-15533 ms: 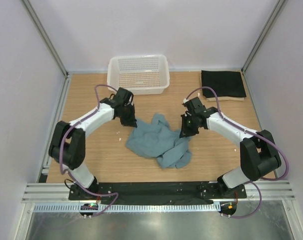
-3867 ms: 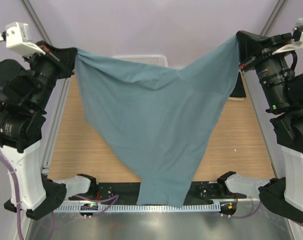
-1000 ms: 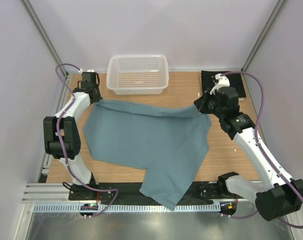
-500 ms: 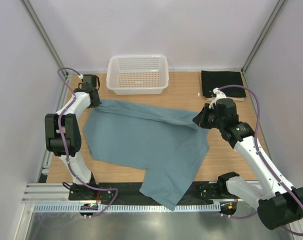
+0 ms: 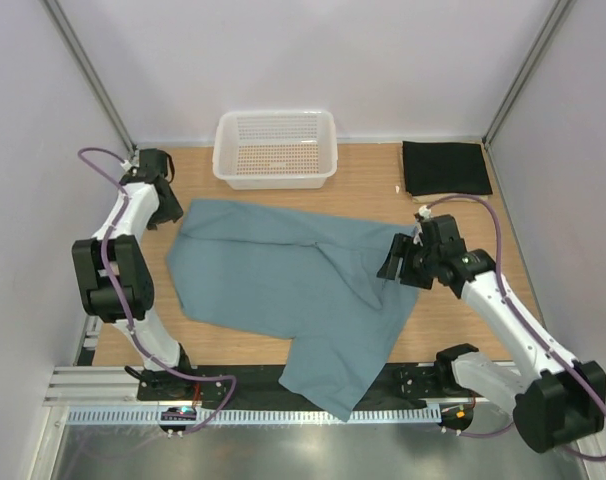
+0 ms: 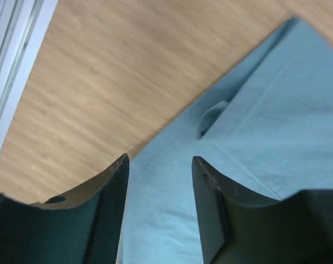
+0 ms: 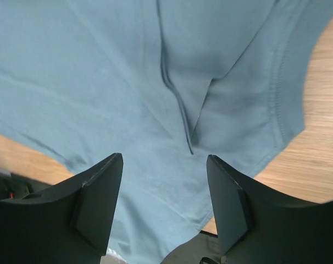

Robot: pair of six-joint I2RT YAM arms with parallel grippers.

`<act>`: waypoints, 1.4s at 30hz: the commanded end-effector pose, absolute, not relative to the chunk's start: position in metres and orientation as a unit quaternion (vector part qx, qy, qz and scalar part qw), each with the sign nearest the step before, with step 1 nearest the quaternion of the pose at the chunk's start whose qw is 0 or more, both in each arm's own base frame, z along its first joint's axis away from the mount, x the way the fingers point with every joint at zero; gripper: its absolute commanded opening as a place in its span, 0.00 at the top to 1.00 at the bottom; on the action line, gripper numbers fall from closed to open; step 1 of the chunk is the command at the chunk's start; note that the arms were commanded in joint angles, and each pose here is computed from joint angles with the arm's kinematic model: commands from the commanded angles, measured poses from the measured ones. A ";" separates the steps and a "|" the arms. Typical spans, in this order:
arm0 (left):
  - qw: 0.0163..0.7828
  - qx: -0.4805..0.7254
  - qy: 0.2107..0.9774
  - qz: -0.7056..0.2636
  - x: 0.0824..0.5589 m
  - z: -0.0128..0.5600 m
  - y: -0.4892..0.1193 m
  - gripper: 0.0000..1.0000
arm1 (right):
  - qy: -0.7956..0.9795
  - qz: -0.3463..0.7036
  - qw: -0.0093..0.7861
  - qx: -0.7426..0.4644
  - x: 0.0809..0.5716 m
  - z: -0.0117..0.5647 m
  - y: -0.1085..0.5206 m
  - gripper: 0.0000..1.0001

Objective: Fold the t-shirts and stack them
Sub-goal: Fold the tshirt

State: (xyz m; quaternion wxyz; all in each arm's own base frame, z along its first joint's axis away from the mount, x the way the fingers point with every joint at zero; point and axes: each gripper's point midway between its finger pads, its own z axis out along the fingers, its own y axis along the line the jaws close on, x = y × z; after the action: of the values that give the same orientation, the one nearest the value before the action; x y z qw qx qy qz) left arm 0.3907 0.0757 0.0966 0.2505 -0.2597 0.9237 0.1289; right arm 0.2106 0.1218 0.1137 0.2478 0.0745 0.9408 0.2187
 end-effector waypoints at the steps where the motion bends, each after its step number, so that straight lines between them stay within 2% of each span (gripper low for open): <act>1: 0.282 -0.260 0.922 0.046 0.423 0.118 0.054 0.51 | 0.930 0.174 0.297 0.129 0.264 0.137 0.109 0.31; 3: 0.260 -0.235 0.937 -0.017 0.436 0.111 0.031 0.66 | 0.952 0.134 0.230 0.151 0.280 0.105 0.101 0.32; 4: 0.249 -0.227 0.941 -0.034 0.450 0.101 0.025 0.69 | 0.956 0.115 0.222 0.156 0.292 0.104 0.097 0.33; 5: 0.231 -0.212 0.945 -0.088 0.452 0.099 0.005 0.72 | 0.957 0.106 0.211 0.167 0.300 0.097 0.090 0.39; 6: 0.221 -0.207 0.947 -0.110 0.456 0.094 -0.004 0.79 | 0.962 0.098 0.188 0.174 0.306 0.082 0.088 0.44; 8: 0.203 -0.215 0.947 -0.128 0.456 0.080 -0.011 0.83 | 0.954 0.112 0.196 0.197 0.325 0.078 0.086 0.48; 11: 0.191 -0.232 0.944 -0.135 0.450 0.064 -0.014 0.85 | 0.946 0.116 0.198 0.230 0.342 0.062 0.074 0.50; 18: 0.118 -0.267 0.955 -0.057 0.420 0.017 0.006 0.86 | 0.944 0.092 0.180 0.262 0.359 0.023 0.056 0.51; 22: 0.089 -0.290 0.953 0.011 0.397 0.004 0.026 0.87 | 0.949 0.073 0.171 0.254 0.370 0.007 0.051 0.52; 25: 0.081 -0.297 0.951 0.021 0.384 0.003 0.030 0.88 | 0.954 0.061 0.191 0.221 0.393 0.011 0.046 0.52; 27: 0.083 -0.298 0.951 0.022 0.375 0.004 0.028 0.86 | 0.959 0.055 0.186 0.206 0.406 0.012 0.046 0.51; 29: 0.108 -0.300 0.948 0.008 0.377 0.020 0.025 0.79 | 0.963 0.033 0.186 0.192 0.409 0.017 0.039 0.48; 30: 0.112 -0.300 0.947 -0.001 0.375 0.024 0.023 0.70 | 0.962 0.031 0.196 0.187 0.413 0.029 0.038 0.47; 33: 0.157 -0.300 0.940 -0.032 0.381 0.056 0.015 0.56 | 0.965 0.018 0.198 0.172 0.399 0.061 0.033 0.43; 35: 0.179 -0.302 0.935 -0.053 0.383 0.077 0.010 0.51 | 0.966 0.037 0.208 0.148 0.395 0.078 0.041 0.39; 39: 0.188 -0.315 0.929 -0.055 0.385 0.091 0.015 0.51 | 0.962 0.143 0.224 0.065 0.378 0.098 0.103 0.36; 42: 0.177 -0.326 0.927 -0.060 0.382 0.086 0.020 0.55 | 0.951 0.211 0.226 0.004 0.364 0.097 0.150 0.37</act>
State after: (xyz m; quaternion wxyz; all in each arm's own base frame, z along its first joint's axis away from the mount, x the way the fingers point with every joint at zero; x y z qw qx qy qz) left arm 0.3815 0.0141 0.0779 0.1762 -0.3065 0.9341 -0.0491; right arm 0.3793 0.0968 0.0873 0.2205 0.0895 0.9630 0.1265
